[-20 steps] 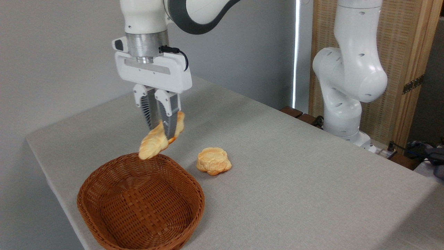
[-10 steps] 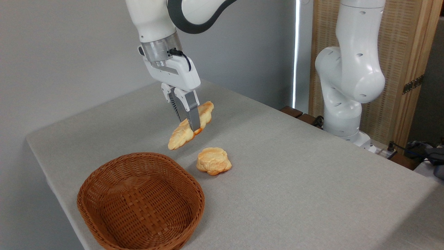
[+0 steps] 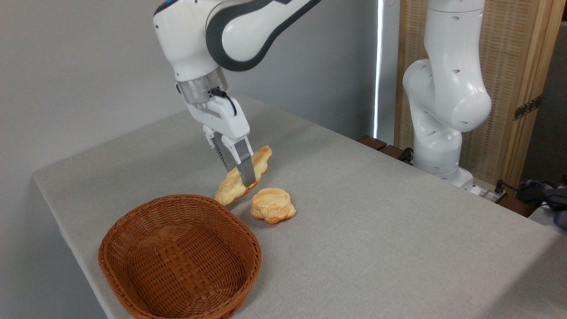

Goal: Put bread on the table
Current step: 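Carry the bread roll beside the round bun and lower it, then open the gripper to release the roll onto the table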

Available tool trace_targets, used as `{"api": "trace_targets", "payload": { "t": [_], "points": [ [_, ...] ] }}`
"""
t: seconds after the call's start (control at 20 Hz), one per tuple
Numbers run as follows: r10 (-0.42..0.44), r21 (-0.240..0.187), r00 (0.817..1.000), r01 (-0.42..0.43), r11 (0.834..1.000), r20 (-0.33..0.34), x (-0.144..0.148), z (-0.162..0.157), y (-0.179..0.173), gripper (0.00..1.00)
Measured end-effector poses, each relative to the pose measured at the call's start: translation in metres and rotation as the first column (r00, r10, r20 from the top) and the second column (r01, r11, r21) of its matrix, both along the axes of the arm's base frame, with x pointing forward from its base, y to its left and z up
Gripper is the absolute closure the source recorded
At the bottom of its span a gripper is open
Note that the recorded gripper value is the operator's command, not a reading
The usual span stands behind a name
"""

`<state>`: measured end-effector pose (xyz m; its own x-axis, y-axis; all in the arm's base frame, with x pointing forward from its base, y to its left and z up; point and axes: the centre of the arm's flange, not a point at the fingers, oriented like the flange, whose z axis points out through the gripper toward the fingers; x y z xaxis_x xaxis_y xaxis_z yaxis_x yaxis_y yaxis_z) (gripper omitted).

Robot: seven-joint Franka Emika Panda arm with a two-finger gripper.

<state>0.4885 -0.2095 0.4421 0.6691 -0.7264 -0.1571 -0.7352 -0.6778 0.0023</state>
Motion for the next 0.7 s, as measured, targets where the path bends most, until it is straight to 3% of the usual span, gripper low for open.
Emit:
{"api": "trace_targets", "payload": {
  "t": [0.7],
  "points": [
    [-0.024, 0.041, 0.999, 0.023, 0.999, 0.027, 0.0067, -0.0030, 0.0022, 0.00]
  ]
}}
